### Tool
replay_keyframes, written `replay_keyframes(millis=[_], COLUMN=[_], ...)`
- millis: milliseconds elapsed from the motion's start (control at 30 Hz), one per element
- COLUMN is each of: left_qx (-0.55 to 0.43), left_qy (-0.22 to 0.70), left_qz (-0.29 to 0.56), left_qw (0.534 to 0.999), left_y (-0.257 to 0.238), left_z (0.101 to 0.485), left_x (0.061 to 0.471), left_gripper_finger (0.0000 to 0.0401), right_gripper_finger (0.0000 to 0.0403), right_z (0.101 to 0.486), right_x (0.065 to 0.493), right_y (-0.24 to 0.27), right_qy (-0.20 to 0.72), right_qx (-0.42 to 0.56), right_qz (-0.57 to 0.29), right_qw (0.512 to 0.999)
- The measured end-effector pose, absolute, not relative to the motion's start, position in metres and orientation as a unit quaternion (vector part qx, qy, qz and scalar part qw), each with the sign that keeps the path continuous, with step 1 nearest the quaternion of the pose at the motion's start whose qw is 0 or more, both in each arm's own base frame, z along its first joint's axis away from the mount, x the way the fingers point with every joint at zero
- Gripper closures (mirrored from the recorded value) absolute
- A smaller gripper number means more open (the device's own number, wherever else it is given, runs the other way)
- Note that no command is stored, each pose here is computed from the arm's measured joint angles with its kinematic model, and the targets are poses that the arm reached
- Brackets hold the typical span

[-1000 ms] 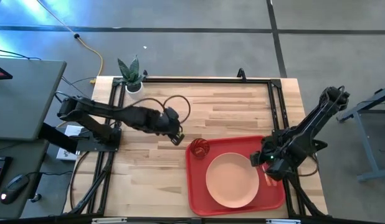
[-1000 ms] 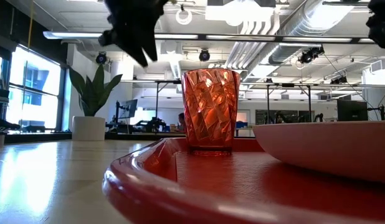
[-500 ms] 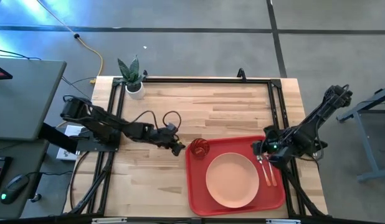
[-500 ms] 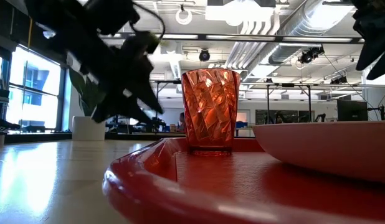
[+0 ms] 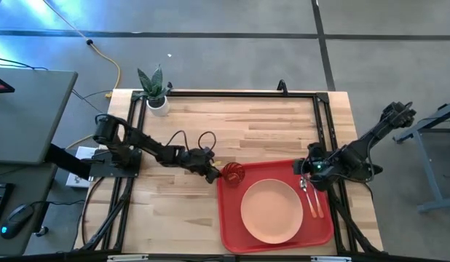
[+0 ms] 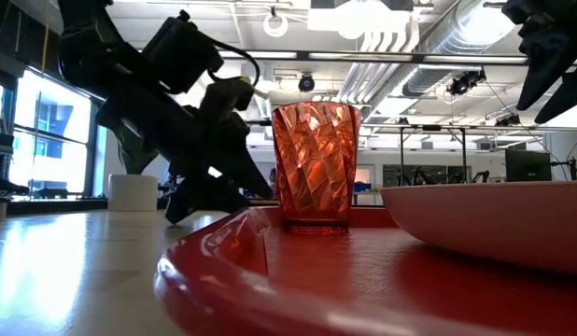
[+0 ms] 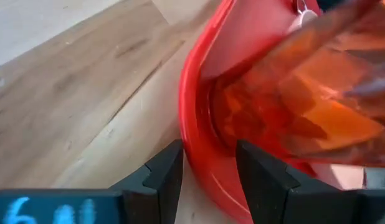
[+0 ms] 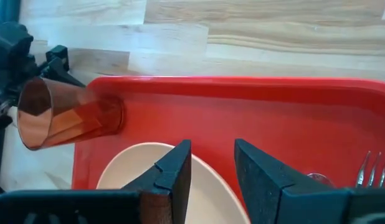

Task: Pick and place plate/cup/fork/spoon on tray
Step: Move the red tray to the center on the table

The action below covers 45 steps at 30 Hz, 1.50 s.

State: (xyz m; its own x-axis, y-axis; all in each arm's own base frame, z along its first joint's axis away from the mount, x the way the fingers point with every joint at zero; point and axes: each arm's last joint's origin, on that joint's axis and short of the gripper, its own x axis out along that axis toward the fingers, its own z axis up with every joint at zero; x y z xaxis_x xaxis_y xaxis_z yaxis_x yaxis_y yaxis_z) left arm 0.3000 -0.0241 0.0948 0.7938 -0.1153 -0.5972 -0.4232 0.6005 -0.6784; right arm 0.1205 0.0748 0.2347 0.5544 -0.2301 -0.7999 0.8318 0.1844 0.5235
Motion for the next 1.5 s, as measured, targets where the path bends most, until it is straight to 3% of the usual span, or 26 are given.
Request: replay_keyframes(millis=[267, 533, 633, 733, 1000, 1133, 1300, 1500], left_qx=[-0.452, -0.443, -0.432, -0.424, -0.396, -0.370, -0.360, -0.366], left_qy=[0.314, 0.313, 0.317, 0.318, 0.325, 0.353, 0.349, 0.357], left_qz=[0.096, 0.100, 0.092, 0.089, 0.088, 0.109, 0.118, 0.130], left_qw=[0.830, 0.834, 0.840, 0.843, 0.854, 0.853, 0.857, 0.850], left_y=[-0.015, -0.011, -0.013, -0.015, -0.023, -0.028, -0.029, -0.028], left_z=[0.093, 0.094, 0.093, 0.093, 0.096, 0.097, 0.099, 0.098], left_x=[0.300, 0.299, 0.298, 0.298, 0.304, 0.307, 0.309, 0.308], left_gripper_finger=[0.0277, 0.0379, 0.0396, 0.0380, 0.0277, 0.0252, 0.0262, 0.0324], right_gripper_finger=[0.0291, 0.0291, 0.0291, 0.0291, 0.0291, 0.0291, 0.0291, 0.0291], right_z=[0.236, 0.235, 0.235, 0.236, 0.236, 0.237, 0.237, 0.237], right_x=[0.122, 0.124, 0.124, 0.124, 0.126, 0.127, 0.127, 0.127], right_y=[0.073, 0.071, 0.071, 0.071, 0.073, 0.073, 0.073, 0.074], right_qy=[0.291, 0.302, 0.302, 0.300, 0.297, 0.294, 0.293, 0.292], right_qx=[0.521, 0.515, 0.515, 0.517, 0.524, 0.528, 0.530, 0.532], right_qz=[-0.369, -0.369, -0.369, -0.367, -0.360, -0.356, -0.354, -0.354], right_qw=[0.713, 0.713, 0.713, 0.713, 0.713, 0.712, 0.712, 0.711])
